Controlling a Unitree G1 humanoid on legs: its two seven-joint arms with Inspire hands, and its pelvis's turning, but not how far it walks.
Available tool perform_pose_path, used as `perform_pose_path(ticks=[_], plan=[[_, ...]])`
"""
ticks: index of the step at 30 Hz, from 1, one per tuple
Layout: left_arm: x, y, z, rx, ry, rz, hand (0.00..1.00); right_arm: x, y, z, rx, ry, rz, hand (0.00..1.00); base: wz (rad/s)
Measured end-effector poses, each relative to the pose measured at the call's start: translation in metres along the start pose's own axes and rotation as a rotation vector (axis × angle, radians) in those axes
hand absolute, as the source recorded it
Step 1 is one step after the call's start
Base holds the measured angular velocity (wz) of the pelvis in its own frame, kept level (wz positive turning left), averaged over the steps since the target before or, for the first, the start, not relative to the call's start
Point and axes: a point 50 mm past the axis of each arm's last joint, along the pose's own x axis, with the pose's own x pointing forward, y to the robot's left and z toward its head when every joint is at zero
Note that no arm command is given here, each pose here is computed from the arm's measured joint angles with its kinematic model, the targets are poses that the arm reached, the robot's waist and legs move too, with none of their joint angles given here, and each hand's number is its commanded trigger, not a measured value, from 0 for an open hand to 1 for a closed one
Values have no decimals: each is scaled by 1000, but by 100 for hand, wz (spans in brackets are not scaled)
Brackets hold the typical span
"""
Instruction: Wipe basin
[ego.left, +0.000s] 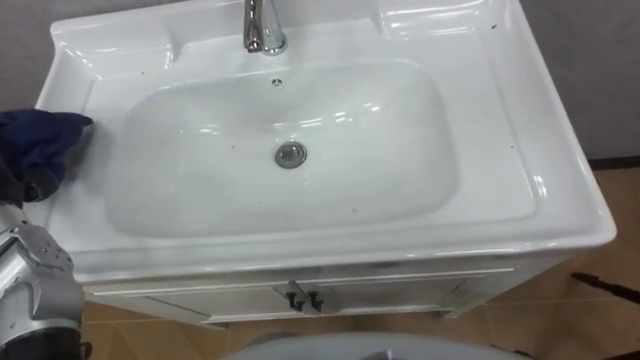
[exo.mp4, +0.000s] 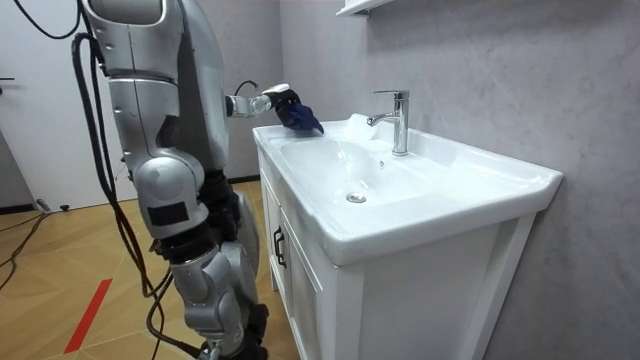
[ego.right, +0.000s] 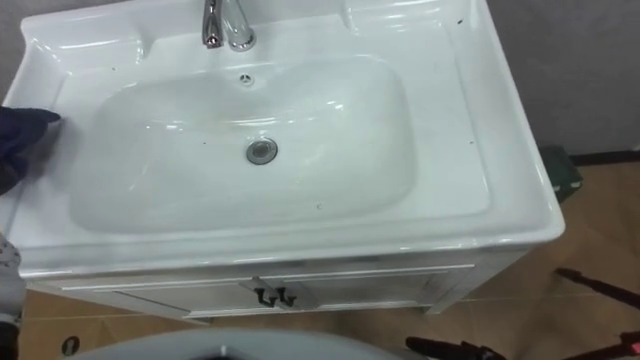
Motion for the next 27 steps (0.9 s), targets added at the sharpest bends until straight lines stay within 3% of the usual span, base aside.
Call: perform_pose_path(ticks=[10, 12, 13, 27], plan=[[0, -1, 0, -1, 1, -21, 100, 0, 1, 1, -6, -2, 3, 0, 0], [0, 0, 1, -2, -1, -19, 30, 0, 1, 2, -9, -5, 4, 0, 0], [0, 0, 1, -1, -1, -18, 0, 0, 1, 2, -10, -5, 4, 0, 0], [2, 8, 7, -19, -26, 22, 0, 0, 3, 6, -16, -31, 2, 0, 2]])
